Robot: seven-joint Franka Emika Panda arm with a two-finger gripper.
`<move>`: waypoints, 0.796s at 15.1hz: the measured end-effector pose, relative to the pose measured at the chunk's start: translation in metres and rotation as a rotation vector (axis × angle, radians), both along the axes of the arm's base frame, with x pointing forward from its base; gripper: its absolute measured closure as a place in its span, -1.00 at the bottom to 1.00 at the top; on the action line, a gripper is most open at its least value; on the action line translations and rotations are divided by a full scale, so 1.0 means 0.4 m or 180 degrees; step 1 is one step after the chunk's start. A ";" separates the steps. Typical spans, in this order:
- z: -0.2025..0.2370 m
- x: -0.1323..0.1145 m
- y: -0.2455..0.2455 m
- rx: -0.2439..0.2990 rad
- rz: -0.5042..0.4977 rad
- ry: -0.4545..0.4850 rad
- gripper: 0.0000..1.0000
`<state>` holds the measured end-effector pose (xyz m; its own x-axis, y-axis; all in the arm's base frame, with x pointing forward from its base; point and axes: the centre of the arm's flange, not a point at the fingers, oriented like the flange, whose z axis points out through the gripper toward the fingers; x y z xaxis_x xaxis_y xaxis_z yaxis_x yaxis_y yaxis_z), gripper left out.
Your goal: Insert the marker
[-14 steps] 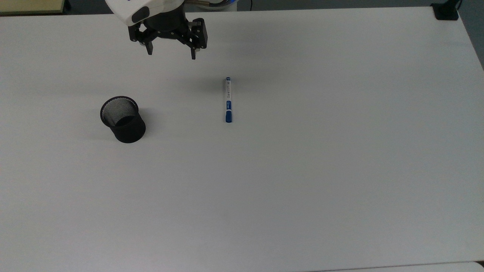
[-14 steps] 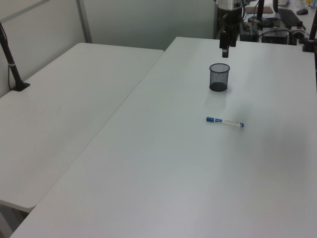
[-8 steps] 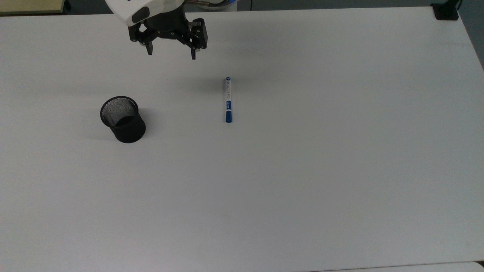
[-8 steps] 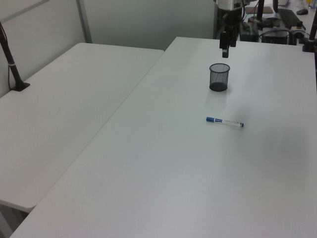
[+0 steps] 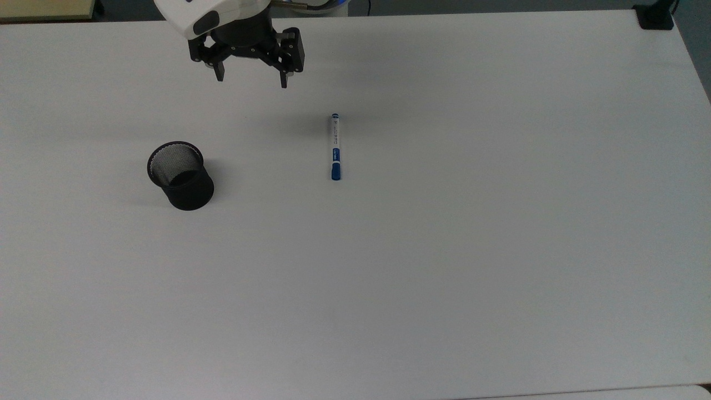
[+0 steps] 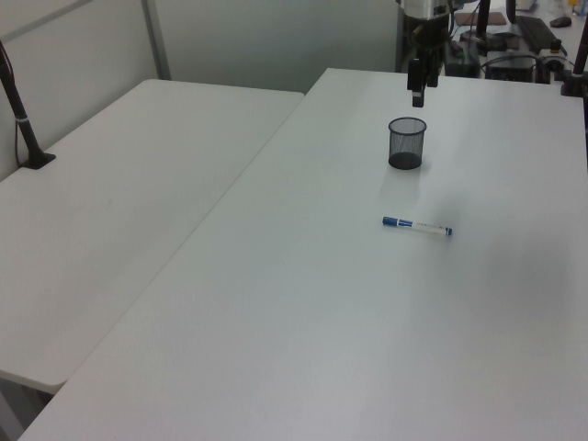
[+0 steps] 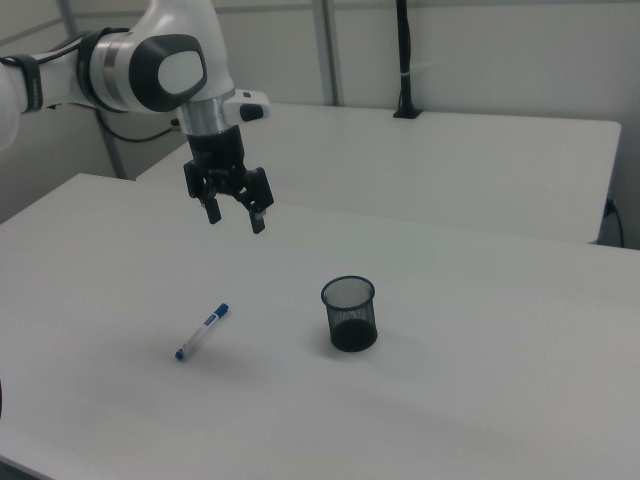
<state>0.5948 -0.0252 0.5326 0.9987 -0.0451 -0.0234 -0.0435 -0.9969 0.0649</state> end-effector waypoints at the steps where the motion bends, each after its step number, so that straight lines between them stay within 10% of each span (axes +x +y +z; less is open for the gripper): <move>1: -0.002 0.001 0.000 0.0000 0.0000 0.0005 -1.00; 12: -0.031 0.010 0.013 0.0017 0.0019 0.0066 -1.00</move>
<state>0.5989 -0.0200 0.5201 0.9983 -0.0390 -0.0442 -0.0363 -0.9975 0.0604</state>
